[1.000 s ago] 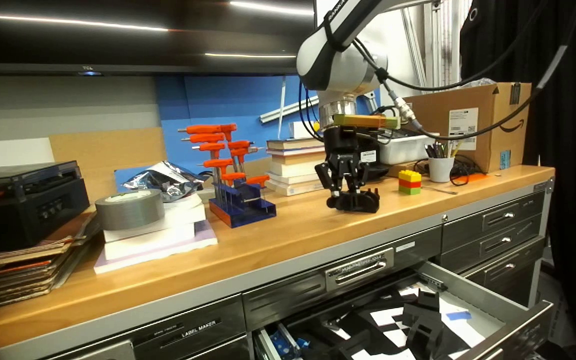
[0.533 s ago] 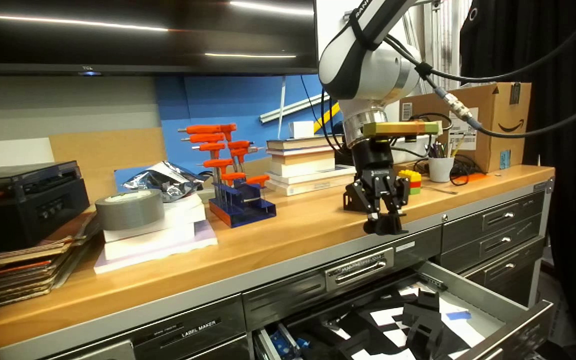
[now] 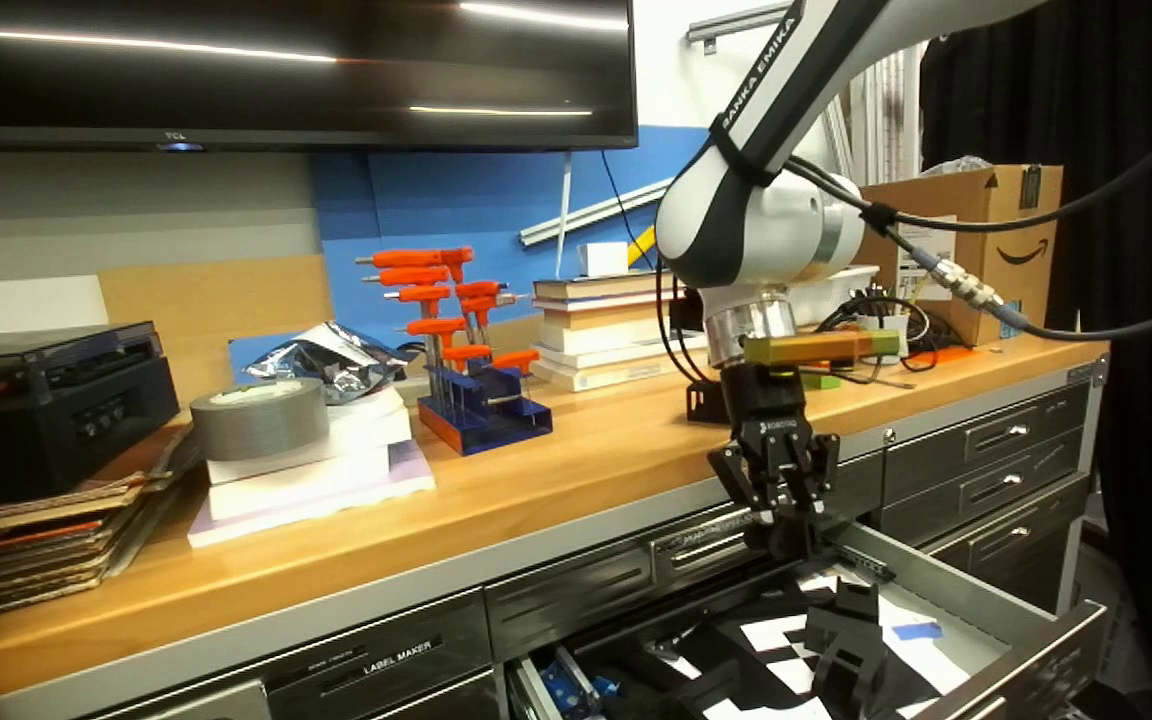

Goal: Pick up the black objects from the base top and put them in the open drawer and then close the drawer

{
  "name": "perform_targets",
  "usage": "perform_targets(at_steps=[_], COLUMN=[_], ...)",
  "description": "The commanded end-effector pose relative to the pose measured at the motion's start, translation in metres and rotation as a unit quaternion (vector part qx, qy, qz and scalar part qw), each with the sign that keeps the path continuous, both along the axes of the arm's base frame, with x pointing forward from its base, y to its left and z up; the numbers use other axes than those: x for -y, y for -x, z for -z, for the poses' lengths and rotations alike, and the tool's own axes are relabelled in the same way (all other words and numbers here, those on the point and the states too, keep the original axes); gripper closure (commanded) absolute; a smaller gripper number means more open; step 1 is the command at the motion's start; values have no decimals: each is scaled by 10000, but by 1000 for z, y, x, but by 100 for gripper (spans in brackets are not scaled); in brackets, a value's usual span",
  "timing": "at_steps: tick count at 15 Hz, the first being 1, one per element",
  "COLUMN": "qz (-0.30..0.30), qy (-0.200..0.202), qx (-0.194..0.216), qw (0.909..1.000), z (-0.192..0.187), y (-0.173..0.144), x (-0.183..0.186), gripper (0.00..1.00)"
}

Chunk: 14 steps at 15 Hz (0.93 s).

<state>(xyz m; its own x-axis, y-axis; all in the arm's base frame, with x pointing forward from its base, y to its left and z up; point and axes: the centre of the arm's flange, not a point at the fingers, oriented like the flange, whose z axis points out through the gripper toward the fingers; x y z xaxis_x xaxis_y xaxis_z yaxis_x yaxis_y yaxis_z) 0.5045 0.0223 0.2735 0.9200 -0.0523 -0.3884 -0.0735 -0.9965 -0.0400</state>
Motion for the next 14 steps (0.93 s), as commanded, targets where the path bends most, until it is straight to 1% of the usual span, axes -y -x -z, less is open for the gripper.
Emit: perform_targets(at_steps=[1,5,6,9,14], qz=[144,137,137,156,81], qy=[-51,-97,-101,-155,-174], qx=[427,764,908,1193,1343], qw=[9990,9969,9957,9926,9907], z=[30,63,70,86,103], y=[10,20,22,28,35], x=[-1,3,3,2,-2], gripper=[74,74,74,74,74])
